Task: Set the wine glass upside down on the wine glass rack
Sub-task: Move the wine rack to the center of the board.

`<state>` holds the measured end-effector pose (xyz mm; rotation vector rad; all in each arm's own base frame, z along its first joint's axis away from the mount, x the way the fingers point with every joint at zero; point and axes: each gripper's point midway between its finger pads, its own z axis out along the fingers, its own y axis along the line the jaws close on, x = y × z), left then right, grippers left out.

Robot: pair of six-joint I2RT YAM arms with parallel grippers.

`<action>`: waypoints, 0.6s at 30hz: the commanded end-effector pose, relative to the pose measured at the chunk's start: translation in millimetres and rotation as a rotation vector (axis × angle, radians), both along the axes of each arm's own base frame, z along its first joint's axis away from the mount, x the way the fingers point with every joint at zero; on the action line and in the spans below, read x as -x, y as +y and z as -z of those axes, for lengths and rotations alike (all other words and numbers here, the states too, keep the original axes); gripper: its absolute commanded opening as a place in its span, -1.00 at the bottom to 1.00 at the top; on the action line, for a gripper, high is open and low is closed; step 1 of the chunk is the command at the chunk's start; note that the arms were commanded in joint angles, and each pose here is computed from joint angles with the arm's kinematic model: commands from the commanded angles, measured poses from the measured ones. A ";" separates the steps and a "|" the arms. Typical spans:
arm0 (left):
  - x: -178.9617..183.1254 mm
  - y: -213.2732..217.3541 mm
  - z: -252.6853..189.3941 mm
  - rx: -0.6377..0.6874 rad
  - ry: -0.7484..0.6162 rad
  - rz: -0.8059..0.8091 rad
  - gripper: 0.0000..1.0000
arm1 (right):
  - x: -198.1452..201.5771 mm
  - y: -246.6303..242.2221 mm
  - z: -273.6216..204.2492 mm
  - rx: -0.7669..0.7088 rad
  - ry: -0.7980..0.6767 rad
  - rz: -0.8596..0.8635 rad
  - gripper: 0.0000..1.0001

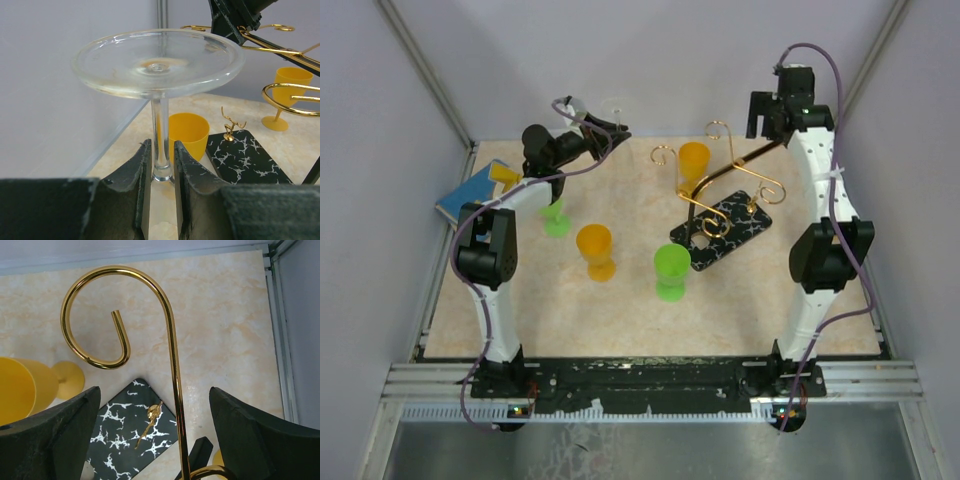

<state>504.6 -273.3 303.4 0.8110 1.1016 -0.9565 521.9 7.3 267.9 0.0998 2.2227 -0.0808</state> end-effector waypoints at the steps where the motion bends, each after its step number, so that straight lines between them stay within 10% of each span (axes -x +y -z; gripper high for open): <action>1: 5.1 3.1 -10.4 0.010 -0.042 0.009 -1.00 | 19.6 39.4 -37.3 -0.039 -0.066 -0.110 0.78; 18: 5.7 3.3 -11.8 0.011 -0.038 0.009 -1.00 | 24.0 92.9 -45.9 -0.082 -0.087 -0.317 0.78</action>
